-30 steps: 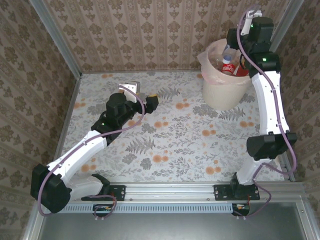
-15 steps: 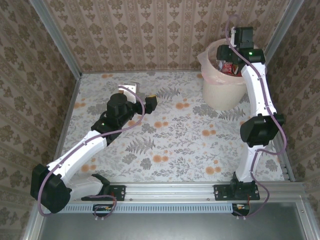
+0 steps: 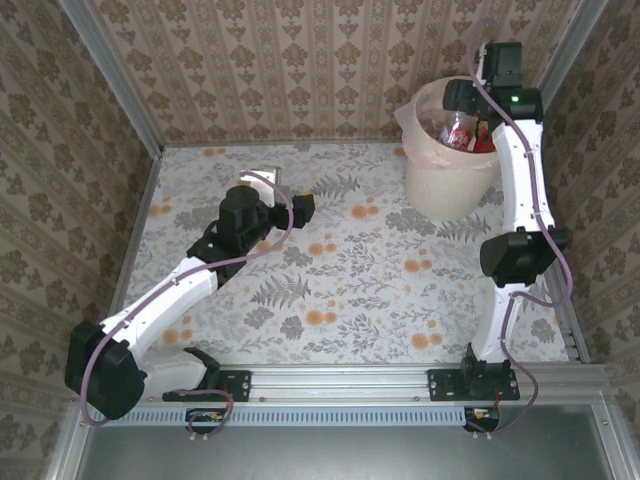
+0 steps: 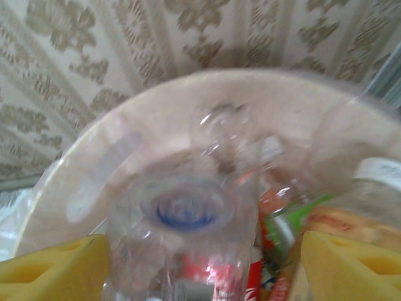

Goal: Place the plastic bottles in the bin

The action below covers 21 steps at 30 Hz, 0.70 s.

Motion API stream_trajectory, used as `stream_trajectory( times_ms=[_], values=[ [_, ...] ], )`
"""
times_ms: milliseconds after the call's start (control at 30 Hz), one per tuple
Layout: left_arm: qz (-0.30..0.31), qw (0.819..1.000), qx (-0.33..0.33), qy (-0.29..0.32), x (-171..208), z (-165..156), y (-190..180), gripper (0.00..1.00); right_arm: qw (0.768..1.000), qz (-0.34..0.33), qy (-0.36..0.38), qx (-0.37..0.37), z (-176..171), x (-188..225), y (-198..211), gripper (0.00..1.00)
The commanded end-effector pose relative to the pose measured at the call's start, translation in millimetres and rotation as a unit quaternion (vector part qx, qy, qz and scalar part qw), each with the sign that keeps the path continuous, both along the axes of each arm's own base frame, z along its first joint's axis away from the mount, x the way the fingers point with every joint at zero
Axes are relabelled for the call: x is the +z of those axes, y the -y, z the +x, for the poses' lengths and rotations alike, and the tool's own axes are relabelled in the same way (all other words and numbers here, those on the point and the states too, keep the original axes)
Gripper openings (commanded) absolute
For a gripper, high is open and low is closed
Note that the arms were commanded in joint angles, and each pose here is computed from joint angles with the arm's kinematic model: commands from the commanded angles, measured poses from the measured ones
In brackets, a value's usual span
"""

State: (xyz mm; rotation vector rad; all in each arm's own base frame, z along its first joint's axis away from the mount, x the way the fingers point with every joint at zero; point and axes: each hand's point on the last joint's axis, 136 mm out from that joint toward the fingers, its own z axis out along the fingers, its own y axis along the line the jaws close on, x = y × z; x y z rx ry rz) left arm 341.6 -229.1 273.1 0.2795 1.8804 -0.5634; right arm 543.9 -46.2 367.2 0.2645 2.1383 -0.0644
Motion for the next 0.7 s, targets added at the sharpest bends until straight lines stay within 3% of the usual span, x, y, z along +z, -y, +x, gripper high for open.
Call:
stream_trajectory(
  times_ms=[0, 300, 500, 667],
  values=[
    [-0.003, 1.0, 0.01, -0.003, 2.8, 5.0, -1.8, 1.0, 0.999, 0.009, -0.024, -0.031, -14.1, -4.2, 20.8, 0.78],
    [-0.001, 1.0, 0.013, -0.015, -4.6, 8.6, -0.3, 1.0, 0.992, 0.088, -0.057, 0.071, 1.3, -42.7, -25.1, 0.46],
    [0.006, 1.0, 0.016, -0.022, -9.0, 10.8, -0.5, 1.0, 0.989, 0.096, -0.05, 0.105, 27.2, -54.4, -47.8, 0.47],
    [0.007, 0.999, 0.018, -0.028, -12.4, 12.4, -0.4, 1.0, 0.995, 0.067, -0.038, 0.067, 37.8, -50.7, -35.0, 0.63]
  ],
)
